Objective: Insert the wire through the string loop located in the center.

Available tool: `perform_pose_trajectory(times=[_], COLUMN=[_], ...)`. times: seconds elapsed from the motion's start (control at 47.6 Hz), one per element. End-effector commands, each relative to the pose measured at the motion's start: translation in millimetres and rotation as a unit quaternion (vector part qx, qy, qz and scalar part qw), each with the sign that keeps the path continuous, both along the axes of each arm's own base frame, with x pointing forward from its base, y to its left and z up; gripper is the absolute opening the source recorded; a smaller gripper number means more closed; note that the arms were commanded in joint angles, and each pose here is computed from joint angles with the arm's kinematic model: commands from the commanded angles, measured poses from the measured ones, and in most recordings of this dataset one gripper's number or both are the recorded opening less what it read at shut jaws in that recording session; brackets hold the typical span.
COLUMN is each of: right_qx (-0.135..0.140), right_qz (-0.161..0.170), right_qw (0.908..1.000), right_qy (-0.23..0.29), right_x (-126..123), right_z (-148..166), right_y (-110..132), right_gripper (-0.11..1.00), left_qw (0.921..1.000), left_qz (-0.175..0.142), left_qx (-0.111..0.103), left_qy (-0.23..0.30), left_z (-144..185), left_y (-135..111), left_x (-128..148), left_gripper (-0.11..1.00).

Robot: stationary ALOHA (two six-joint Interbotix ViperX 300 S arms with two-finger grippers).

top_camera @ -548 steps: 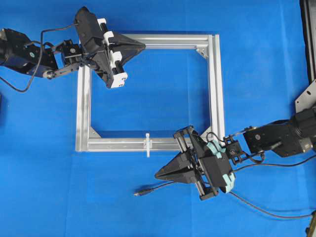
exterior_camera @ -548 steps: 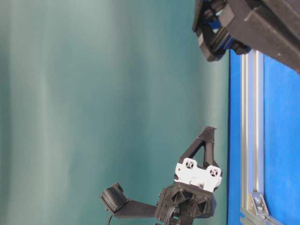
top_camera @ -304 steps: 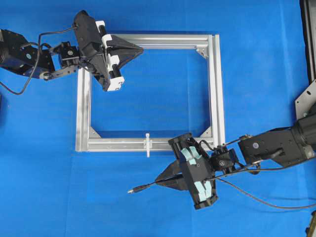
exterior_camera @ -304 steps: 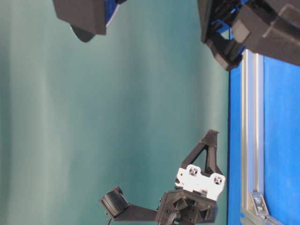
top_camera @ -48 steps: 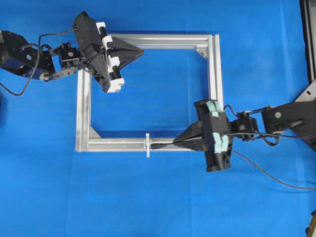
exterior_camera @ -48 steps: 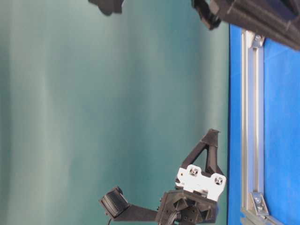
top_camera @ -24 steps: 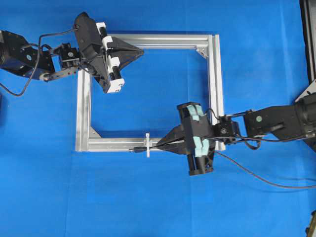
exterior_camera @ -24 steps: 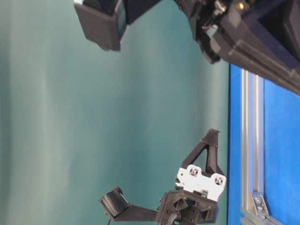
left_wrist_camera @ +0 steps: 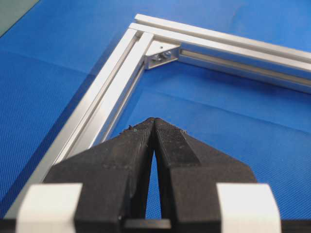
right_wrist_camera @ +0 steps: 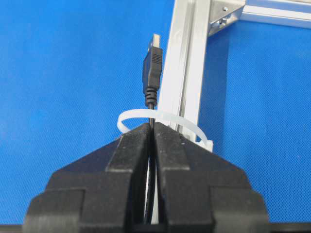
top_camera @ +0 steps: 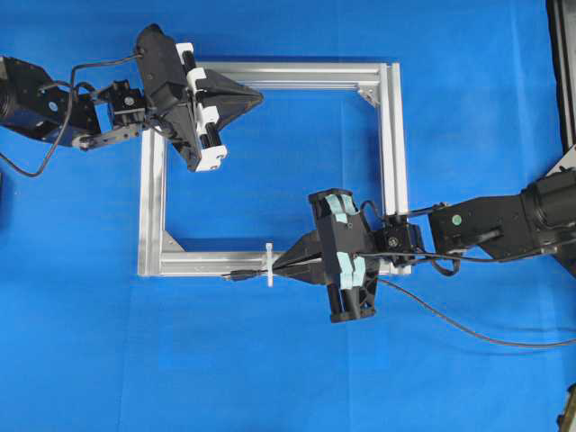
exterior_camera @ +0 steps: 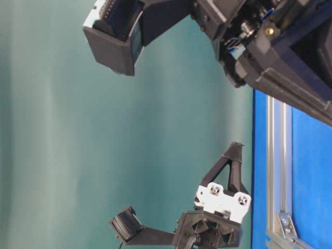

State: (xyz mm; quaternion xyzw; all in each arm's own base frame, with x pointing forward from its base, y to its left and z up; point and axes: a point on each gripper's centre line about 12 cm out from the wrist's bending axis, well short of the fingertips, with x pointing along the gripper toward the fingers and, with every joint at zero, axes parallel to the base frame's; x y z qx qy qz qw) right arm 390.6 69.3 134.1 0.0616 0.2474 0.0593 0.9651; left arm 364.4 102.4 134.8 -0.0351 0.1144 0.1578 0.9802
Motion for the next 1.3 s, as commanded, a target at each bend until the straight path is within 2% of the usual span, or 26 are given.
perform_pose_trajectory(times=[0.0, 0.294, 0.483, 0.798, 1.281], right_qx=[0.004, 0.003, 0.003, 0.002, 0.0], right_qz=[0.0, 0.001, 0.001, 0.001, 0.002], right_qw=[0.9999, 0.9999, 0.9999, 0.9999, 0.9999], right_qy=[-0.013, -0.013, -0.013, -0.014, -0.014], right_x=[5, 5, 5, 5, 5], right_z=[10, 10, 10, 10, 10], right_y=[2, 2, 2, 2, 2], right_gripper=[-0.03, -0.03, -0.03, -0.03, -0.03], left_qw=[0.9997, 0.9996, 0.9984, 0.9915, 0.9772], left_qz=[-0.004, -0.017, -0.053, -0.118, -0.204], left_qx=[0.006, -0.003, -0.01, -0.054, -0.059], left_qy=[-0.025, -0.022, -0.018, -0.015, -0.007], left_z=[16, 13, 11, 7, 7], left_y=[-2, -13, -41, -98, -160], left_x=[4, 4, 7, -3, -14], left_gripper=[0.0, 0.0, 0.0, 0.0, 0.0])
